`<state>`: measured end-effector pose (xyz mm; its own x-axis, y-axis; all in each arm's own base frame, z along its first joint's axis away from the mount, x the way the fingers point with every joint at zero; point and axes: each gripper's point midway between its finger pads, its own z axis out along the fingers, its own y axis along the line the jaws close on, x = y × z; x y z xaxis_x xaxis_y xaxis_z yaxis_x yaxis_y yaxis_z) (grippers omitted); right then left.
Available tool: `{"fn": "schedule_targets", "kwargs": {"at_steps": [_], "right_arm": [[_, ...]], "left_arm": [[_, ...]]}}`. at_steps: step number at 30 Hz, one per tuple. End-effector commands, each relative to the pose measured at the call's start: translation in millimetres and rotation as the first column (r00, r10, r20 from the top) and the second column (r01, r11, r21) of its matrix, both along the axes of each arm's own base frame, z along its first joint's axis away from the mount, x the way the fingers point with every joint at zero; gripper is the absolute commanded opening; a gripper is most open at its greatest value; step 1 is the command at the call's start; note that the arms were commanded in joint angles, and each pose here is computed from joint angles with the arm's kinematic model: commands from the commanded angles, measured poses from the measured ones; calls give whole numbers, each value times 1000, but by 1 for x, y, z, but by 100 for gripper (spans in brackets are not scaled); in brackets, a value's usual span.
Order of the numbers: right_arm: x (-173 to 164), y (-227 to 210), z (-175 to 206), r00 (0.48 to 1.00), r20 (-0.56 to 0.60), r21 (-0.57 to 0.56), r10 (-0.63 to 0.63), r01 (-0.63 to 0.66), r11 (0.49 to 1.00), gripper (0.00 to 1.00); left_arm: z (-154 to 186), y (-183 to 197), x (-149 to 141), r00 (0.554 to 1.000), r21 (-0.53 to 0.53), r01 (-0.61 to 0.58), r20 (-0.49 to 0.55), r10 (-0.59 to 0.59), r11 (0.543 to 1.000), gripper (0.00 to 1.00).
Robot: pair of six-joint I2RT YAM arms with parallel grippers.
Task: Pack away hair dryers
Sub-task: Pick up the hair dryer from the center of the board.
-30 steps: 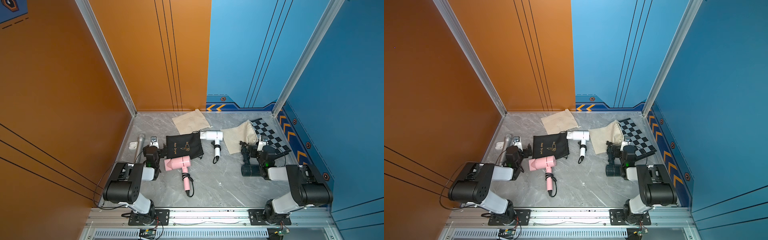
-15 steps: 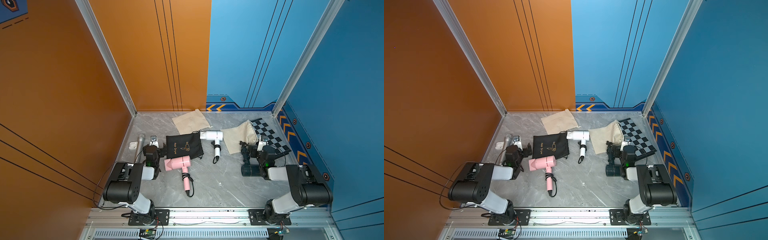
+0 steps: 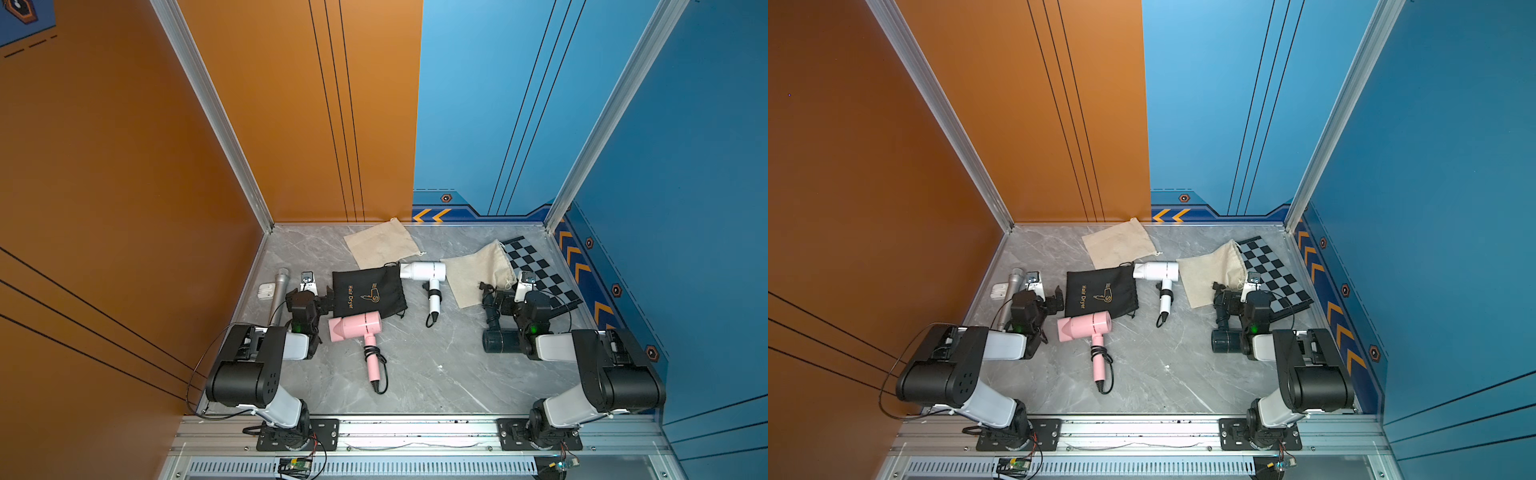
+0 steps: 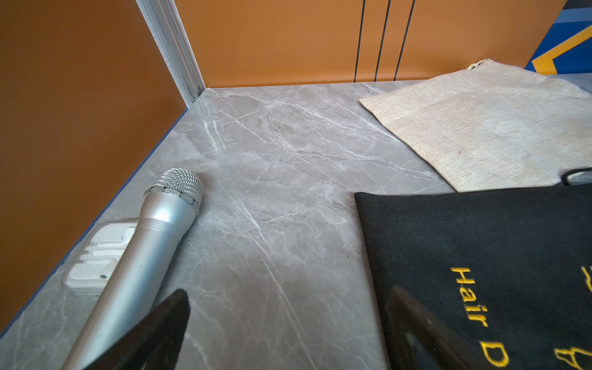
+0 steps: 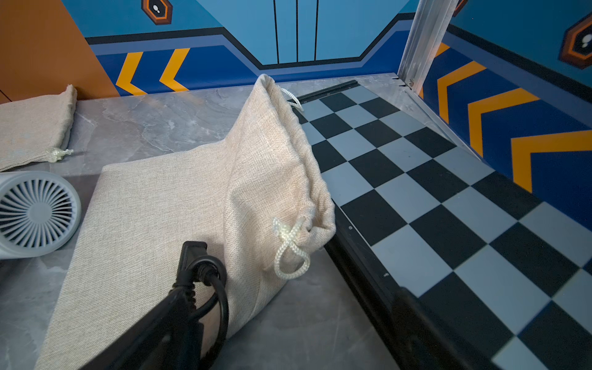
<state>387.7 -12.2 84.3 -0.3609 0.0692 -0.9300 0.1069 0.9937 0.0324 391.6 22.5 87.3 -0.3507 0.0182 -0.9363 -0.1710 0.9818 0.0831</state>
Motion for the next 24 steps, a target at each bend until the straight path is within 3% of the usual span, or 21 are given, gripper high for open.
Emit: {"fn": "schedule_targets", "kwargs": {"at_steps": [1,5,8,11,17,24], "right_arm": [[5,-5,13,998,37,-52,-51,53,997,100],[1,0,39,996,5,-136,-90,90,987,100],[-2,2,70,992,44,-156,-122,128,980,100],[-6,-3,103,981,76,-101,-179,187,977,100],[-25,0,159,962,97,97,-256,247,964,100],[-39,76,156,998,-34,225,-50,56,973,100]], "left_arm": [[6,-7,4,1000,5,25,4,-25,1000,98],[24,-10,5,1000,43,16,-16,-15,999,98],[45,-13,4,1000,61,16,-26,-15,998,98],[73,-10,3,1000,31,-11,21,10,999,98],[120,-22,-3,1000,-45,15,-9,-15,999,98],[127,-60,-12,978,-117,111,-161,-130,987,98]]}}
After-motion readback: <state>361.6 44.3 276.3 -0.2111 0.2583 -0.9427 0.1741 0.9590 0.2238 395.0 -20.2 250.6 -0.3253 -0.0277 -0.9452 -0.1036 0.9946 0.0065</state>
